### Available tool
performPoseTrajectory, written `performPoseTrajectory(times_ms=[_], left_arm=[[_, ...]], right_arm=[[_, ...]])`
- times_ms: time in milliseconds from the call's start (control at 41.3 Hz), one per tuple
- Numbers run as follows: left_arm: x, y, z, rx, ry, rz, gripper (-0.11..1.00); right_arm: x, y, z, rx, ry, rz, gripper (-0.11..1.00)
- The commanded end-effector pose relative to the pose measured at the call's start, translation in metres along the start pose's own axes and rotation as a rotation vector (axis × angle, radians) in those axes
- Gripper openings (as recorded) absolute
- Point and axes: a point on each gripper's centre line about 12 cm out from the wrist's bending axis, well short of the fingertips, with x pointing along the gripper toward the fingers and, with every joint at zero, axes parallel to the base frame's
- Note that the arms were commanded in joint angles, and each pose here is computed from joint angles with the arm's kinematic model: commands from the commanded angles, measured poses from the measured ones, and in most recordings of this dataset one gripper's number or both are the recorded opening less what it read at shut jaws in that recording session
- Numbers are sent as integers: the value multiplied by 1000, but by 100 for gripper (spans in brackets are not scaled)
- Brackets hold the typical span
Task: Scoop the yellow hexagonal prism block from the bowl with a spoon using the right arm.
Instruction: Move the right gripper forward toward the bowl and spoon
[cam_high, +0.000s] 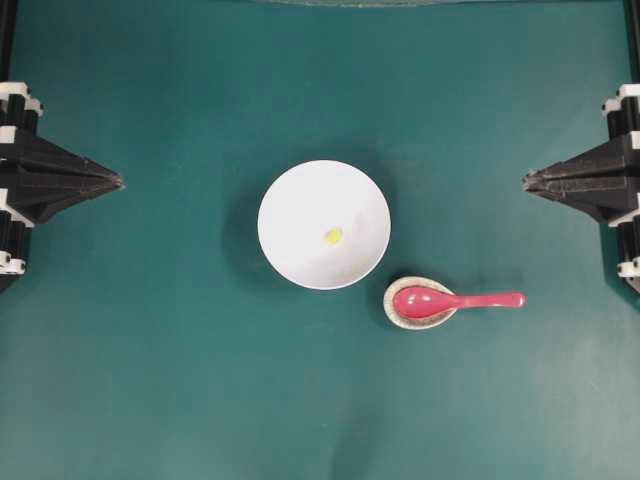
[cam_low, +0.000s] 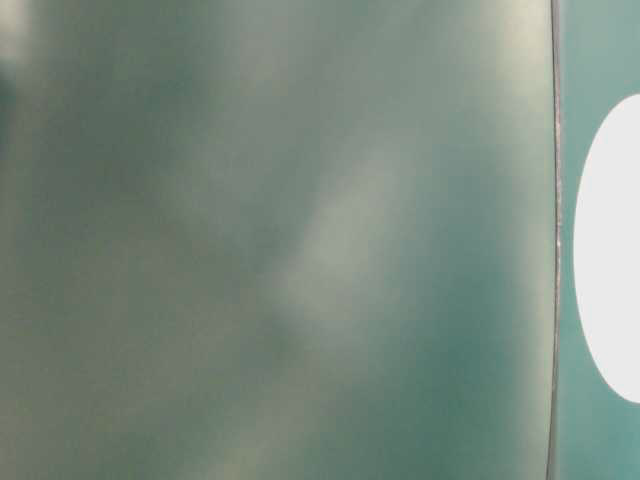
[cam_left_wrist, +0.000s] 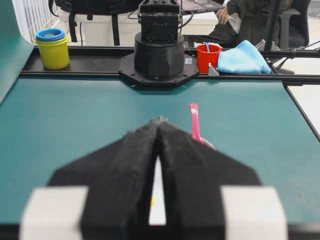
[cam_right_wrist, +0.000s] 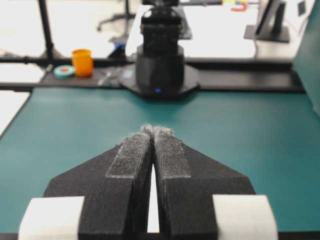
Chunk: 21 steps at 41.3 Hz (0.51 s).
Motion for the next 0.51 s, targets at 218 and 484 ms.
performPoseTrajectory(times_ms=[218,484], left_arm=[[5,0,9,0,37,-2,1],[6,0,5,0,55,-3,1]], right_arm=[[3,0,15,-12,-44,-2,0],[5,-1,13,-6,-31,-3,3]])
